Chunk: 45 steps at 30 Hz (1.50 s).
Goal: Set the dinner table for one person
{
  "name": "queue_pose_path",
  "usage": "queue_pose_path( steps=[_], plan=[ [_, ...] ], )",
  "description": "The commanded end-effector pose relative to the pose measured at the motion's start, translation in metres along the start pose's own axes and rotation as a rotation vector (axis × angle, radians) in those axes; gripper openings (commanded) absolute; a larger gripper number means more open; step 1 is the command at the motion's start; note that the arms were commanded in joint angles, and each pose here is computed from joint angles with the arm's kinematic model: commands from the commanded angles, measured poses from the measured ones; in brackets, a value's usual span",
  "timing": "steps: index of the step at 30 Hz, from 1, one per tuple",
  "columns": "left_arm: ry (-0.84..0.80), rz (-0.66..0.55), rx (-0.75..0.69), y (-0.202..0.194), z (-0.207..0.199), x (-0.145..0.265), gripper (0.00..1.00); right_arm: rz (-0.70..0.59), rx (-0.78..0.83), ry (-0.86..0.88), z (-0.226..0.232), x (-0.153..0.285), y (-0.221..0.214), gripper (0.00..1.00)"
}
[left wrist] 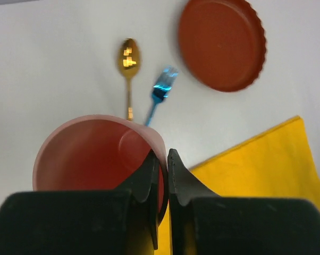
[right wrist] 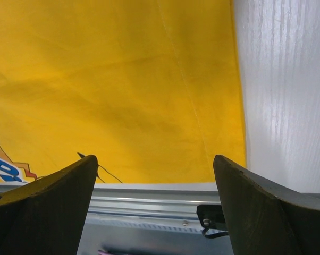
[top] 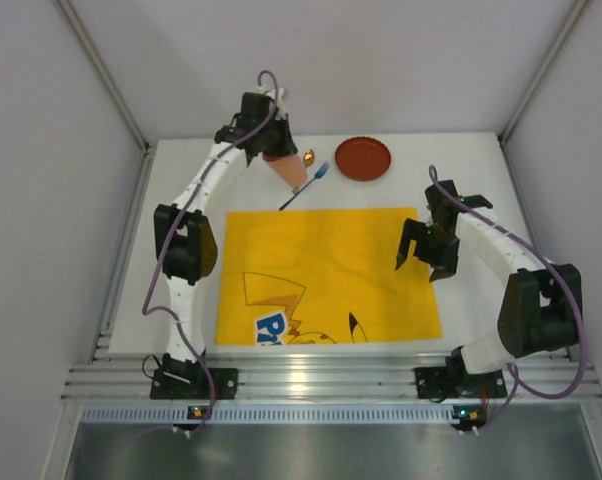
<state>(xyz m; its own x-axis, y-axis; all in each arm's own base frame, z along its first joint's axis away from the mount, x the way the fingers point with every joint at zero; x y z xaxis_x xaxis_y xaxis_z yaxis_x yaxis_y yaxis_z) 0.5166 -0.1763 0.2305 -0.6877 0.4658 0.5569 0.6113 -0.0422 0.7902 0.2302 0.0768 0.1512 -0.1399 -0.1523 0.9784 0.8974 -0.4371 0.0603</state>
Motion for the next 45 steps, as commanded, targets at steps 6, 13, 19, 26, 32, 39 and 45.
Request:
queue_pose_path(
  steps=[6,13,19,26,32,39,45],
  plan=[
    [0.041,0.181,-0.429,-0.093,-0.205,0.017,0.00,-0.135,0.101,0.124,0.020,0.038,0.014,0.91],
    [0.025,0.260,-0.489,-0.145,-0.244,0.017,0.00,-0.167,0.129,0.147,0.017,0.047,0.008,0.91],
    [0.018,0.278,-0.480,-0.154,-0.255,0.023,0.18,-0.176,0.127,0.153,0.013,0.048,0.003,0.91],
    [-0.052,0.209,-0.411,-0.132,-0.271,0.054,0.92,-0.202,0.118,0.176,0.018,0.061,0.005,0.91],
    [-0.111,0.075,-0.348,-0.083,-0.284,0.106,0.98,-0.210,0.102,0.226,0.027,0.075,0.008,0.91],
    [-0.110,-0.094,-0.273,-0.030,-0.281,0.184,0.99,-0.197,0.135,0.418,0.065,0.091,0.013,0.92],
    [-0.012,-0.055,-0.210,-0.056,-0.235,0.199,0.99,-0.160,0.191,0.438,0.104,0.081,0.019,0.92]
  ],
)
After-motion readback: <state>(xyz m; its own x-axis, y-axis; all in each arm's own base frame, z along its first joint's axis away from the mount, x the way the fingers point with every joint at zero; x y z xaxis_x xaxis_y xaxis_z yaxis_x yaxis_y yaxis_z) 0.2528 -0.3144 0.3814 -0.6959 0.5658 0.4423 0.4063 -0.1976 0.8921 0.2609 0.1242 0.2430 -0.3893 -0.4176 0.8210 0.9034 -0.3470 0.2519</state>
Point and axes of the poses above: each gripper's point midway between its finger pads, its own x axis back along the fingers, its own z axis along the line the jaws close on, y = z × x, the point moved 7 cm from there along x, back along the fingers, and after that the axes turned 9 degrees about -x, right-handed, at the moved point
